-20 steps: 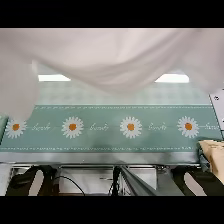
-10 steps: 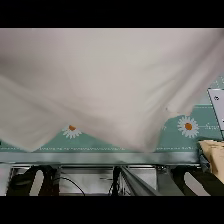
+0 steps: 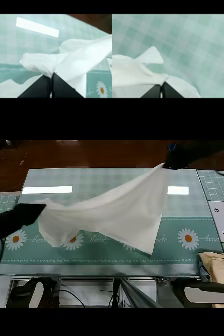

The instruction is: Fold the shirts.

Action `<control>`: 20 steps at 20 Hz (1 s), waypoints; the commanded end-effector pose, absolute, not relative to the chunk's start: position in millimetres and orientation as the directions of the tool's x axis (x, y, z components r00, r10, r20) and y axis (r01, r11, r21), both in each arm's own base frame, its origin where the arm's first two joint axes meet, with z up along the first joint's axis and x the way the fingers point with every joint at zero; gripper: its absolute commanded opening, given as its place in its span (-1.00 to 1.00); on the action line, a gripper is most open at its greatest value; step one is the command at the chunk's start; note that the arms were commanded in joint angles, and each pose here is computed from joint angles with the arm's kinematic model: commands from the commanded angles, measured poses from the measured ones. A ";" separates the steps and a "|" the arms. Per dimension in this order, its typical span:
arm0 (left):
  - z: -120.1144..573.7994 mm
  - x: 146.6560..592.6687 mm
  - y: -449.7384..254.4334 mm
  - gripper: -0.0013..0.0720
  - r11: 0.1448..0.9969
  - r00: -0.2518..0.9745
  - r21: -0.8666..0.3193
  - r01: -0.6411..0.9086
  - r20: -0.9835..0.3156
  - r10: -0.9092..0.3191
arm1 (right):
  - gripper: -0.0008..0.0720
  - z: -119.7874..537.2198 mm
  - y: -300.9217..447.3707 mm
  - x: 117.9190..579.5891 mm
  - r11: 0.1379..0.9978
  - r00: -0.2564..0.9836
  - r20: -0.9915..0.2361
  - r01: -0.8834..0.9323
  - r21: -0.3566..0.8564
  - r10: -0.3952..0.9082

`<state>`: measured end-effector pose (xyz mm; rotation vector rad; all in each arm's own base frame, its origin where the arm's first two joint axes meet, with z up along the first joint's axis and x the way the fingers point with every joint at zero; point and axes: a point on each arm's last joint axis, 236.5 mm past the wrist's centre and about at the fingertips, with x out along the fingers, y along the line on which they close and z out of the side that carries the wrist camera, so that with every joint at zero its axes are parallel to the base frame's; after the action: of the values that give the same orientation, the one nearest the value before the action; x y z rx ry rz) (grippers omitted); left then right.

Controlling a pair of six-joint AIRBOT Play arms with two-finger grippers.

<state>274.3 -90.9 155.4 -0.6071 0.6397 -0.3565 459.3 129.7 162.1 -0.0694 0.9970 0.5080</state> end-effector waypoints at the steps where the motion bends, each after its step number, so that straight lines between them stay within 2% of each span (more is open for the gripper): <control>1: 85.8 285.9 -76.8 -0.90 0.791 0.729 -0.611 0.044 -0.521 -0.443 | -0.93 108.6 164.0 508.0 0.858 0.451 -0.800 -0.494 0.144 0.394; 4: 56.0 303.3 -57.2 -0.90 0.819 0.749 -0.573 -0.011 -0.547 -0.373 | -0.93 92.4 167.9 537.7 0.871 0.503 -0.762 -0.465 0.159 0.408; 8: 30.2 325.2 -33.5 -0.90 0.831 0.761 -0.548 -0.097 -0.579 -0.293 | -0.92 77.9 159.5 566.6 0.894 0.573 -0.735 -0.437 0.101 0.363; 11: 14.7 330.5 -28.0 -0.90 0.830 0.744 -0.543 -0.131 -0.607 -0.279 | -0.93 103.2 154.4 598.0 0.914 0.703 -0.624 -0.403 0.046 0.341; 14: 6.6 330.5 -31.6 -0.90 0.848 0.726 -0.520 -0.107 -0.623 -0.291 | -0.87 110.2 163.4 599.7 0.913 0.710 -0.594 -0.390 0.117 0.379; 16: 5.1 329.9 -37.7 -0.90 0.849 0.717 -0.519 -0.093 -0.626 -0.305 | 0.00 101.8 168.2 585.2 0.907 0.655 -0.641 -0.385 0.173 0.400; 17: 4.8 329.6 -40.7 -0.90 0.850 0.714 -0.519 -0.085 -0.627 -0.311 | 0.20 99.4 169.0 575.1 0.901 0.623 -0.669 -0.396 0.177 0.406; 20: 5.6 330.6 -42.6 -0.90 0.852 0.717 -0.517 -0.079 -0.624 -0.312 | 0.21 112.2 149.0 532.6 0.902 0.543 -0.769 -0.419 0.101 0.338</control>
<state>329.3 -41.0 6.7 -0.5573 0.7710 -0.1325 566.3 163.5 109.5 -0.0327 0.7760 0.4599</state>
